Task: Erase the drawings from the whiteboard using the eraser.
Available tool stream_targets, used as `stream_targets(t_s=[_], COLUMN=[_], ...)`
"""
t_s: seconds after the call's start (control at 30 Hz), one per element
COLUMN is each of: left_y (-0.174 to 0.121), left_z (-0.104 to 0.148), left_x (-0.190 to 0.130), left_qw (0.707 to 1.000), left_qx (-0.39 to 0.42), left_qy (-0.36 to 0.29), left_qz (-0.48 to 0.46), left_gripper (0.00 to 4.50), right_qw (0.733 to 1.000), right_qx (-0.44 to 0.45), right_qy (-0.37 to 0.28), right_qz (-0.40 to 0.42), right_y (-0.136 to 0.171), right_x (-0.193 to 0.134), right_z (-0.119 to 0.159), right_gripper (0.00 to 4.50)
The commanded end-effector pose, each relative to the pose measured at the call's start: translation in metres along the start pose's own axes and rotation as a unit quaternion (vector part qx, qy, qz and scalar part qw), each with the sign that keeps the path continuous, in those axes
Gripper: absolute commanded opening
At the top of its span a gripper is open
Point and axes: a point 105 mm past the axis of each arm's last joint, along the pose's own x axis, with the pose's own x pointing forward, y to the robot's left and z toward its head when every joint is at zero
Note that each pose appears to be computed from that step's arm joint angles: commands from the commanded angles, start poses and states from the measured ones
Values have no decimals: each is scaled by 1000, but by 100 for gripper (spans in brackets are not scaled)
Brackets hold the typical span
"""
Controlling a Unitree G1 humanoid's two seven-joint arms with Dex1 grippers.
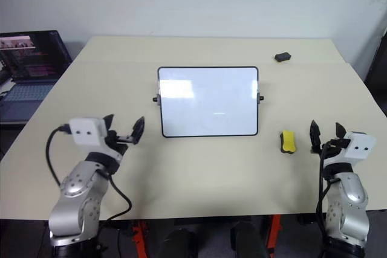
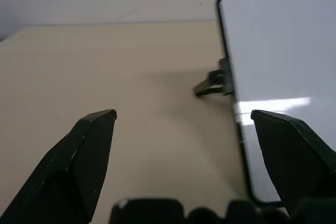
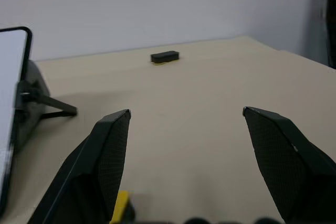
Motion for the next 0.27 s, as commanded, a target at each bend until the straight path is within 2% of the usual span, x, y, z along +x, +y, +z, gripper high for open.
stream_targets(t_s=[0.03, 0.17, 0.27], left_y=[15, 18, 22], left_z=[2, -15, -18], left_x=[-7, -15, -15], left_qw=[999, 998, 997], left_qx=[12, 7, -6], left_qy=[-15, 6, 10], left_qz=[36, 60, 79], left_gripper=[450, 450, 450], right_qw=[998, 995, 992], right_qx=[-35, -43, -48], right_qy=[-17, 5, 10], right_qz=[-48, -94, -119], right_y=[-34, -61, -77], right_x=[5, 1, 2], right_z=[9, -3, 0], right_gripper=[372, 372, 372])
